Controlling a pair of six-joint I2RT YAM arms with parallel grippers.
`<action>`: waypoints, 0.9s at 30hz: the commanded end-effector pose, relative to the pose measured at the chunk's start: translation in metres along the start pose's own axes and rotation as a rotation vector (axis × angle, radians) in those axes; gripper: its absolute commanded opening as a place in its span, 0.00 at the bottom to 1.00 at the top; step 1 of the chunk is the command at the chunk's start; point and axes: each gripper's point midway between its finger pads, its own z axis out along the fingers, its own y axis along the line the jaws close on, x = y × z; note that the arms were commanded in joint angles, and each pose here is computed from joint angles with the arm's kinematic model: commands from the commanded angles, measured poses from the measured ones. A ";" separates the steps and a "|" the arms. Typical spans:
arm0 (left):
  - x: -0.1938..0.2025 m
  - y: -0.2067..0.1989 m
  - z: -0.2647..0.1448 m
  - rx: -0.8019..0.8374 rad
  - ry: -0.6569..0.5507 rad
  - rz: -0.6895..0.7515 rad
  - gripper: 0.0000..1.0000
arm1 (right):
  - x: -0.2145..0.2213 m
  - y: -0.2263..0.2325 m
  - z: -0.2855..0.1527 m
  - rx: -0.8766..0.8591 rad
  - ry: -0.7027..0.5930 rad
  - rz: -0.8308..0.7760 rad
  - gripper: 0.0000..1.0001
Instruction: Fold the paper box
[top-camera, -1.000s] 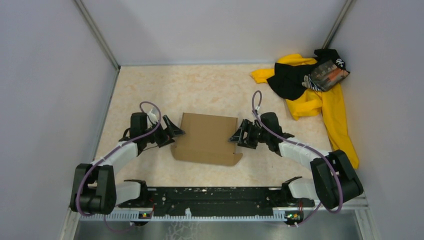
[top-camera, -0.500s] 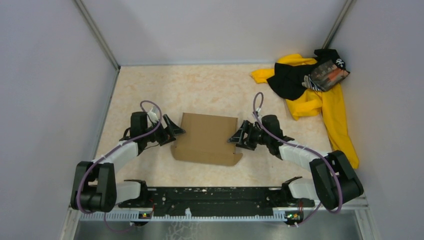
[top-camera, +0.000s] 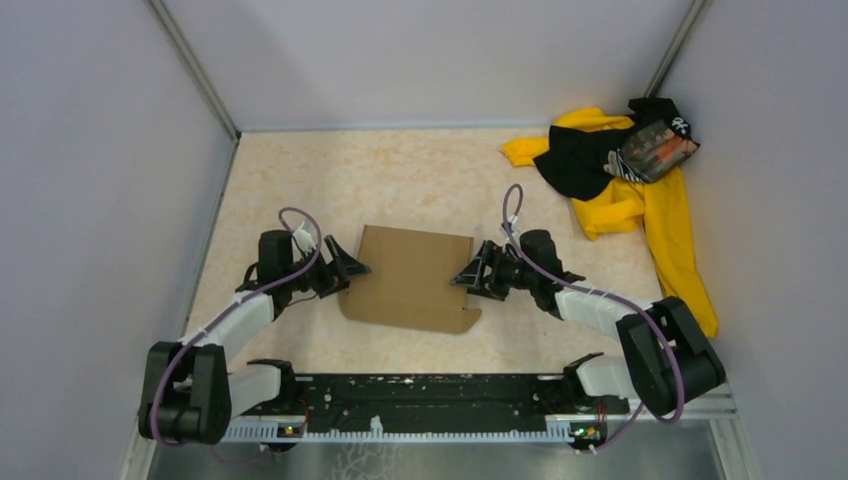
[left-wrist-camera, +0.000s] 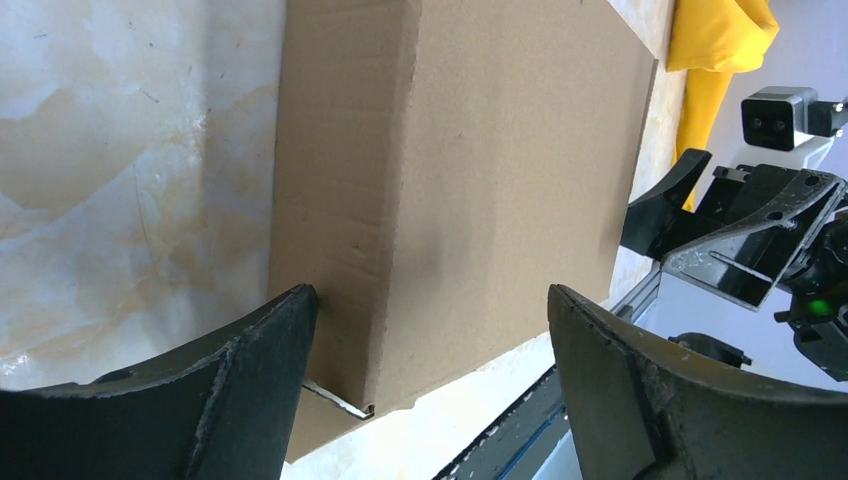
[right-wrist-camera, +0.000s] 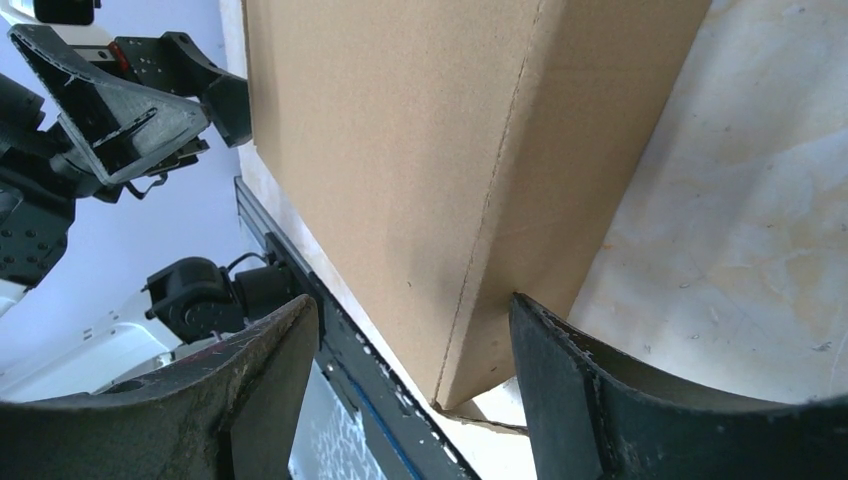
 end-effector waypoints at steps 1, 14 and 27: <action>0.006 -0.007 -0.005 0.031 0.018 -0.002 0.90 | -0.012 0.024 0.002 -0.071 -0.030 -0.052 0.70; 0.001 -0.026 -0.017 0.054 0.026 0.001 0.91 | -0.021 0.048 -0.008 -0.094 -0.039 -0.088 0.70; -0.011 -0.065 -0.039 0.114 0.035 0.028 0.92 | -0.026 0.078 -0.023 -0.140 -0.020 -0.113 0.70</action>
